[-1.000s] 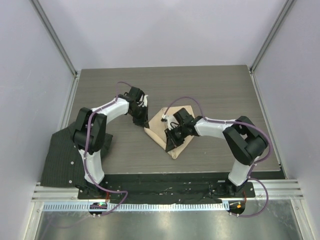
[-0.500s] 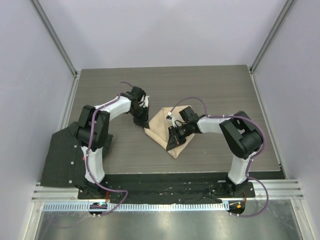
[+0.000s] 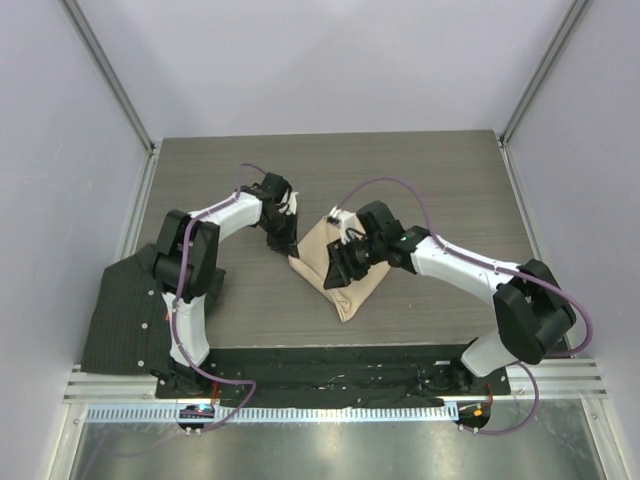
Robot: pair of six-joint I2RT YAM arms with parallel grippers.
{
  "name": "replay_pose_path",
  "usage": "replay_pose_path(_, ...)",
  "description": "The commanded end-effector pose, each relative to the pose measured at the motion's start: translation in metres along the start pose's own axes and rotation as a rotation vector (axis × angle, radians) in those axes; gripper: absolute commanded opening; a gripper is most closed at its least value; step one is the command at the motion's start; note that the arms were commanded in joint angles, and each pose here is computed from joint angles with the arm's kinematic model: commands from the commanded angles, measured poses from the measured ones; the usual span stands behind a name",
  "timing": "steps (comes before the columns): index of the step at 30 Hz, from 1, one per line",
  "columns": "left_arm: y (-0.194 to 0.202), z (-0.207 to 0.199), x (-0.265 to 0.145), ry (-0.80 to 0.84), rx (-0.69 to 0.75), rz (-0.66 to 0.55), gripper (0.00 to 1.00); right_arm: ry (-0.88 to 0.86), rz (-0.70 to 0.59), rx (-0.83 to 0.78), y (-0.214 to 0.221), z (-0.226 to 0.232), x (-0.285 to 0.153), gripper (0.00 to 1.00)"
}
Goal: Fold the napkin, place the utensils inside, and roll it up
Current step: Roll the napkin with the utensil
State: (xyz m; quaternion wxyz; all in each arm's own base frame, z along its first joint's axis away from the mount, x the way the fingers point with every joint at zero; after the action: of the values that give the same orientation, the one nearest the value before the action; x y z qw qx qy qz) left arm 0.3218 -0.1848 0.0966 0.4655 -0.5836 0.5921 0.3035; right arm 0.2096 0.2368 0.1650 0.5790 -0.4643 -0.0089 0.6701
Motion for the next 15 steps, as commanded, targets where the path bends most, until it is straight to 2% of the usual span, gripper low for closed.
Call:
replay_pose_path(1,0.003,0.008,0.006,-0.035,0.012,0.029,0.0,0.048,0.126,-0.003,0.022,0.015,0.02,0.49)
replay_pose_path(7,0.003,0.008,0.007,-0.03,0.011,0.032,0.0,0.07,0.222,-0.007,0.042,0.029,0.044,0.49)
replay_pose_path(15,0.003,0.007,0.007,-0.026,0.015,0.031,0.0,0.253,0.298,-0.038,0.046,0.011,0.046,0.48)
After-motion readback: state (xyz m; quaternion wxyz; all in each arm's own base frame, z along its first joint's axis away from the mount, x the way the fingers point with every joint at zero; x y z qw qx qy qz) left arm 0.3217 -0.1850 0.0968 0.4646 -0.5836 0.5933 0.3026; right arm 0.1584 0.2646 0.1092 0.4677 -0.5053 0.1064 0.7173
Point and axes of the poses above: each gripper's point midway between its finger pads, its own x axis out along the fingers, its own z axis along the line the jaws close on, y = z × x, the point moved 8 cm from there along -x, back along the fingers, and after that the axes turned 2 degrees about x, right-handed, at the moved point
